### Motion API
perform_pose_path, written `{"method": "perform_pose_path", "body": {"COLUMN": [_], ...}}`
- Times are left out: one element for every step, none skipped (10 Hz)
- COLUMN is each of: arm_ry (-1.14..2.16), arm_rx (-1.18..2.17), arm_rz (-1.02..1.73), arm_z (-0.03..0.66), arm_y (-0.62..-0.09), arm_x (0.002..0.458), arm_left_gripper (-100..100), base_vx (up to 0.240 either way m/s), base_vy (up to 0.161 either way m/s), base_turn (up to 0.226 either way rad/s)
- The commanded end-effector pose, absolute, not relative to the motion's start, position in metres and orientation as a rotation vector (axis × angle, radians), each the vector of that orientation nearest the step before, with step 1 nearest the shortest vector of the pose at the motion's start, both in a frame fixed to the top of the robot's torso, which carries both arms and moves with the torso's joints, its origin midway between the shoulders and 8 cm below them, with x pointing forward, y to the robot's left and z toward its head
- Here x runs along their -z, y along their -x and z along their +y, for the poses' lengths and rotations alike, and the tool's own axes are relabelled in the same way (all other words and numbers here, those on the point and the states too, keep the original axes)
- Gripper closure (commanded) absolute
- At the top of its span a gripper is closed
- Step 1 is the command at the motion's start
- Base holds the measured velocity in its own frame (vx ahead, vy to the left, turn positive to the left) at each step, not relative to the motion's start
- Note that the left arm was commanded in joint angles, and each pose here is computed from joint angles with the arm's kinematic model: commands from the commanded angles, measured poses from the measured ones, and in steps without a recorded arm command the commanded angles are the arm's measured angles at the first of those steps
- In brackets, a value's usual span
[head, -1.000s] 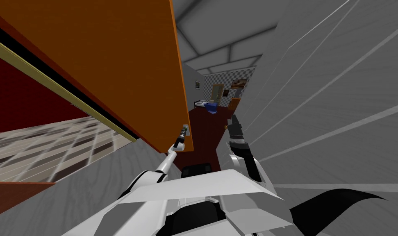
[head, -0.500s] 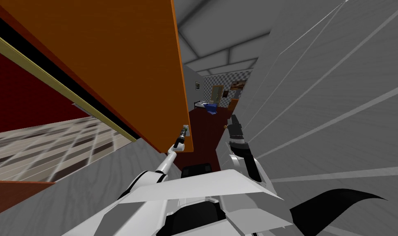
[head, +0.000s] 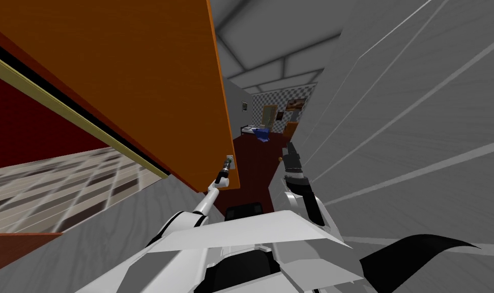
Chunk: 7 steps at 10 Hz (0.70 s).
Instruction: Push the door open
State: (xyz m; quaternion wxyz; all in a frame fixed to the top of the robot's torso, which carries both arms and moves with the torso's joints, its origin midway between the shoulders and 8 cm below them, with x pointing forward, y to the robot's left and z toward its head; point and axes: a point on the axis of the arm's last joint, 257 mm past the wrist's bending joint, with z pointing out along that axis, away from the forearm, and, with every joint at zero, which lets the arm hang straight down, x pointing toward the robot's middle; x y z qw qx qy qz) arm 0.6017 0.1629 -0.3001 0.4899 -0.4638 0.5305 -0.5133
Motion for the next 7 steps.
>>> {"method": "perform_pose_path", "body": {"arm_ry": [1.123,1.126,1.129,1.133,1.137,1.142,1.135], "arm_rx": [1.226,1.218,1.211,1.204,1.196,1.190,1.181], "arm_rz": [1.263,1.256,1.248,1.241,1.233,1.225,1.240], "arm_z": [0.175,0.177,0.180,0.182,0.183,0.185,0.187], "arm_y": [-0.605,-0.605,-0.606,-0.606,-0.606,-0.607,-0.607], "arm_x": [0.294,0.294,0.293,0.292,0.292,0.292,0.295], "arm_left_gripper": [100,100,100,100,100,100,-100], "base_vx": [0.082,0.090,0.086,0.111,0.114,0.107,-0.052], "base_vy": [-0.008,-0.009,-0.011,-0.014,0.001,0.015,0.027], "base_turn": [0.007,0.028,0.010,0.061,0.073,0.061,0.086]}}
